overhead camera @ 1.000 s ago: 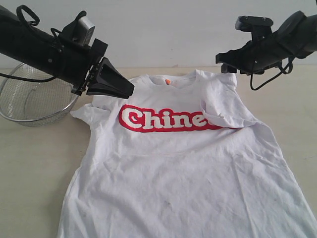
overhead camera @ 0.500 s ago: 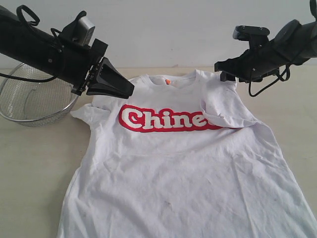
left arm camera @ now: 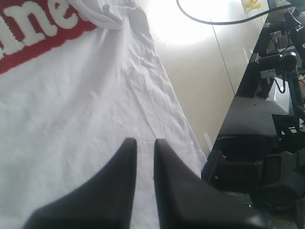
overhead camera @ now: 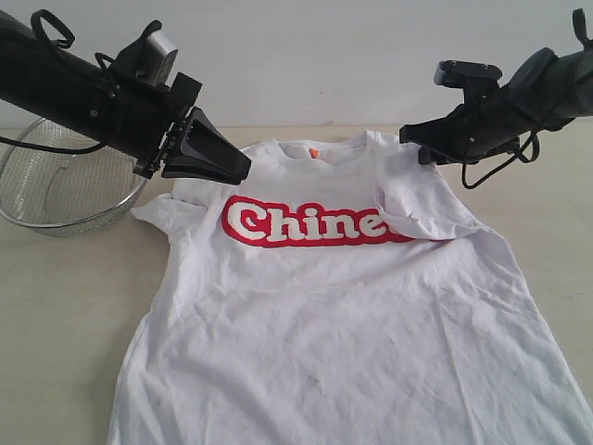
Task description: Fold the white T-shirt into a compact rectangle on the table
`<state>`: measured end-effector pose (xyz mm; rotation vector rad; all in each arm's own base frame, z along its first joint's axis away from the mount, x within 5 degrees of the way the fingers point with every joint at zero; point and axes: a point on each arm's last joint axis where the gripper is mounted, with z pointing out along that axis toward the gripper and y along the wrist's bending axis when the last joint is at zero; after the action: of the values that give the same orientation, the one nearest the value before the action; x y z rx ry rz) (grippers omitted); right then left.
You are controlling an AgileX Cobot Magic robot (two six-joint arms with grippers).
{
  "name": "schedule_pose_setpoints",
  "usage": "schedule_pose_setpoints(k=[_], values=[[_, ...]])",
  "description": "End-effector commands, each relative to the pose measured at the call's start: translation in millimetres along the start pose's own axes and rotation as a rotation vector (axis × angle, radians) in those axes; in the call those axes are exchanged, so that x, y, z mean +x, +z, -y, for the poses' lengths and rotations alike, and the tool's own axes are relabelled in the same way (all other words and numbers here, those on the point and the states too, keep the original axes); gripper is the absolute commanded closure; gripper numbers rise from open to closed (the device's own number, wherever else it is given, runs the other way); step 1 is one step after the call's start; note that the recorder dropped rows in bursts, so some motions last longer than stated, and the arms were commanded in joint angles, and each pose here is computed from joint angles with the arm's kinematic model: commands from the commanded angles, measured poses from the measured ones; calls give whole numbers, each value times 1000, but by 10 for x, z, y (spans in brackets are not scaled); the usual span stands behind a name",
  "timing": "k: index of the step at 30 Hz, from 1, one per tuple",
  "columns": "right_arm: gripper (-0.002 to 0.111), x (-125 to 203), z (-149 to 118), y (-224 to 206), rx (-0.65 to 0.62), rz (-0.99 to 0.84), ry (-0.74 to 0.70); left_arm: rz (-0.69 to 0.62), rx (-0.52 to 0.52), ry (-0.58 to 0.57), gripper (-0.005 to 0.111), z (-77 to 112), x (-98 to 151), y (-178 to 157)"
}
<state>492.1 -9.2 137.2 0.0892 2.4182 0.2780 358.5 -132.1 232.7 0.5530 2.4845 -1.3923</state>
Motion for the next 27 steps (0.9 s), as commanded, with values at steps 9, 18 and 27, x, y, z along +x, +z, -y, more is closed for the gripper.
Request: schedule_pose_setpoints(k=[9,18,27], values=[[98,-39,30,-14,23,34,-12,9,-2,14,94,29,1,-21],[108,-91,300,-123,57,44,21,7,0,14,94,31,3,-21],[108,-102,507,-174,91,51,34,7,0,14,94,31,3,-21]])
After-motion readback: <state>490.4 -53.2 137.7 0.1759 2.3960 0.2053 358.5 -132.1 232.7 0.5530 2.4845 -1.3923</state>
